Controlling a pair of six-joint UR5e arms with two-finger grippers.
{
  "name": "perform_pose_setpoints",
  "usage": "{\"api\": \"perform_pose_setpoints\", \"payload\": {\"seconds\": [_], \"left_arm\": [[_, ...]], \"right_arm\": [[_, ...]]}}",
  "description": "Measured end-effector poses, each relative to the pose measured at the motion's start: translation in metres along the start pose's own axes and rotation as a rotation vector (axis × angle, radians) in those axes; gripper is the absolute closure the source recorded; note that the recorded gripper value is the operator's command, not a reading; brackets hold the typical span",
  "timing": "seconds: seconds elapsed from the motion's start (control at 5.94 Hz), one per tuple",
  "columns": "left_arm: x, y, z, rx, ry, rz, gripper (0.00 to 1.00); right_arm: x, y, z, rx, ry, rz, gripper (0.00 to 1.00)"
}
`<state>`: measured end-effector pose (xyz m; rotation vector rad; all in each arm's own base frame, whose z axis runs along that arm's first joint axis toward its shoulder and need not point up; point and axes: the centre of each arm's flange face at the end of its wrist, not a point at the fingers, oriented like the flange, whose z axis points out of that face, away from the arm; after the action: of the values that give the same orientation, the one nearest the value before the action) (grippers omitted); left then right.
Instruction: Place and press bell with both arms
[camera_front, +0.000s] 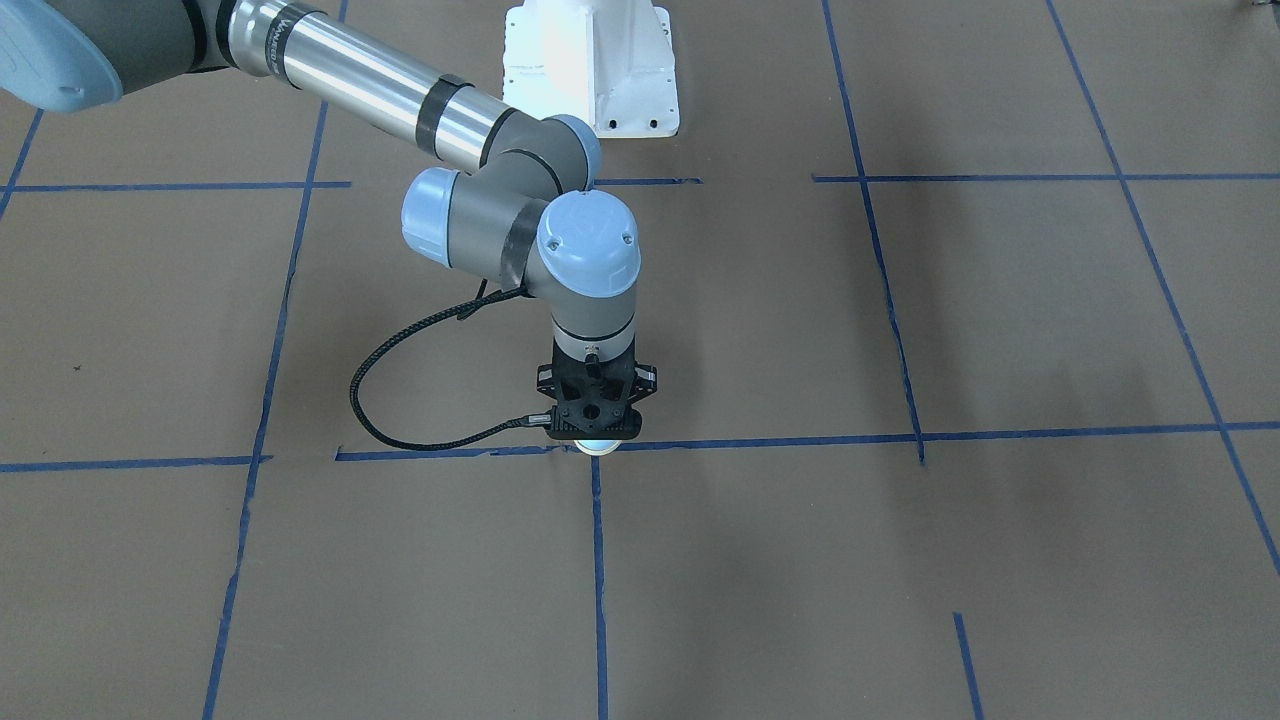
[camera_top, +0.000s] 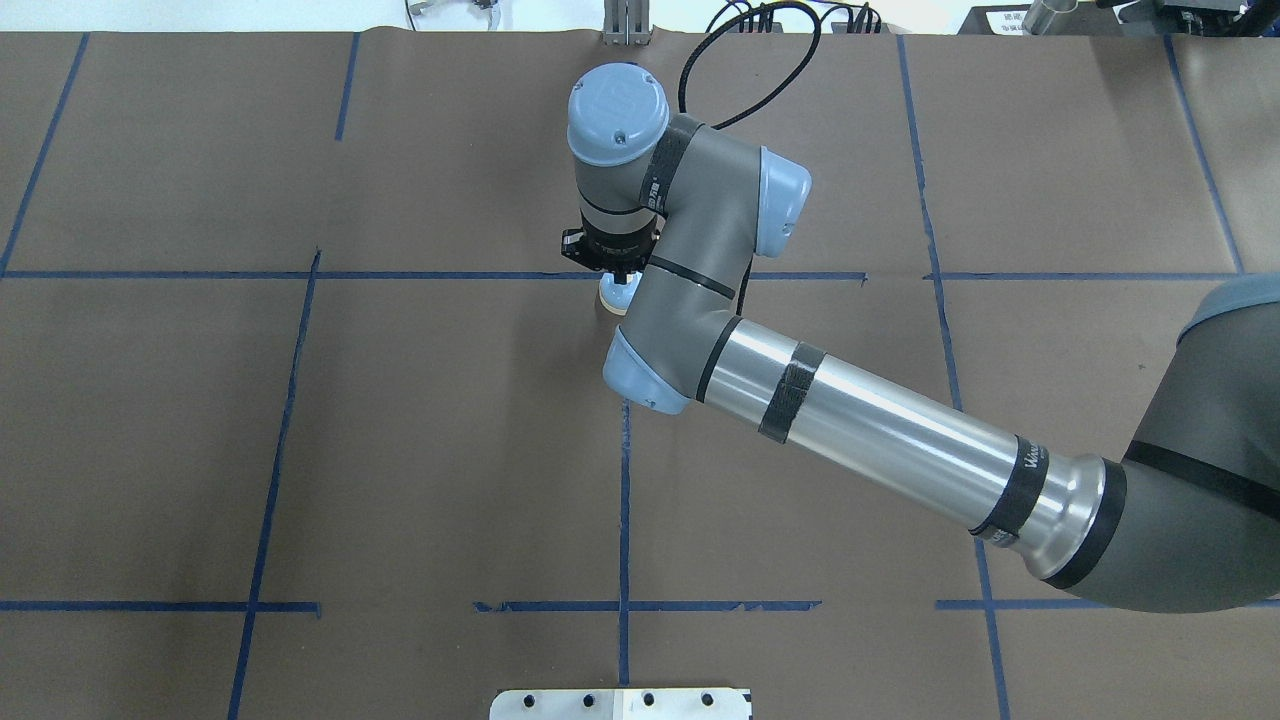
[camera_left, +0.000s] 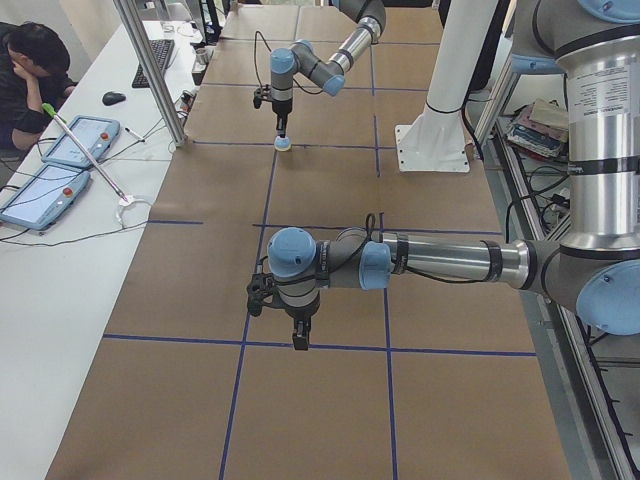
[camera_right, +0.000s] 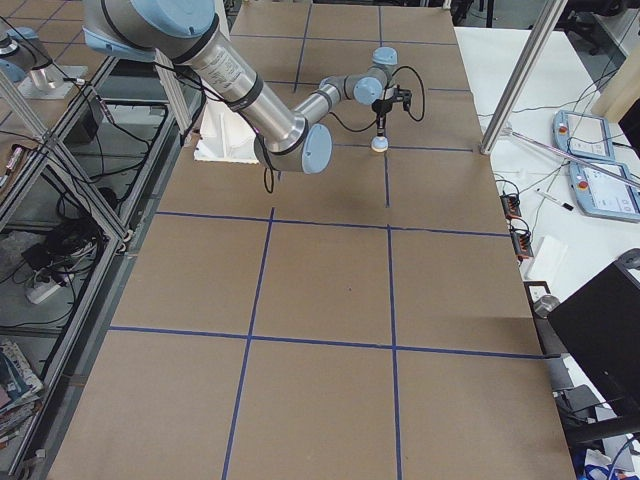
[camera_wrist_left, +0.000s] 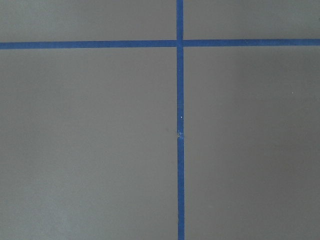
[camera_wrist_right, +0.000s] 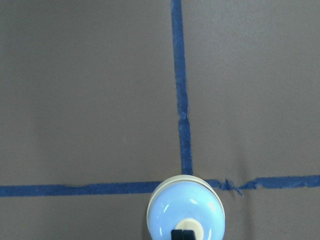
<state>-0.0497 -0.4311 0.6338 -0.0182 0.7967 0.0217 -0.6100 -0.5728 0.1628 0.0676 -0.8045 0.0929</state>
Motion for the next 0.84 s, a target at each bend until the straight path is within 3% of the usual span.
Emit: {"api": "perform_pose_setpoints", "payload": {"seconds": [0.17,0.5,0.84], "left_arm": [[0.0,0.0,0.0,0.0,0.0,0.0,0.0],[-0.002,-0.001,0.003,-0.005,-0.002,-0.002,0.0],[-0.006,0.0,0.007,-0.009,-0.001,0.003,0.0]], "right_arm": [[0.006,-0.015,-0.02,-0.008,-0.029,0.014,0.01],[0.046,-0.055,-0.044,-0.025,-0.052,0.061,0.0],[0.172,-0.098,-0.057,-0.052,-0.035,0.018,0.0]]}}
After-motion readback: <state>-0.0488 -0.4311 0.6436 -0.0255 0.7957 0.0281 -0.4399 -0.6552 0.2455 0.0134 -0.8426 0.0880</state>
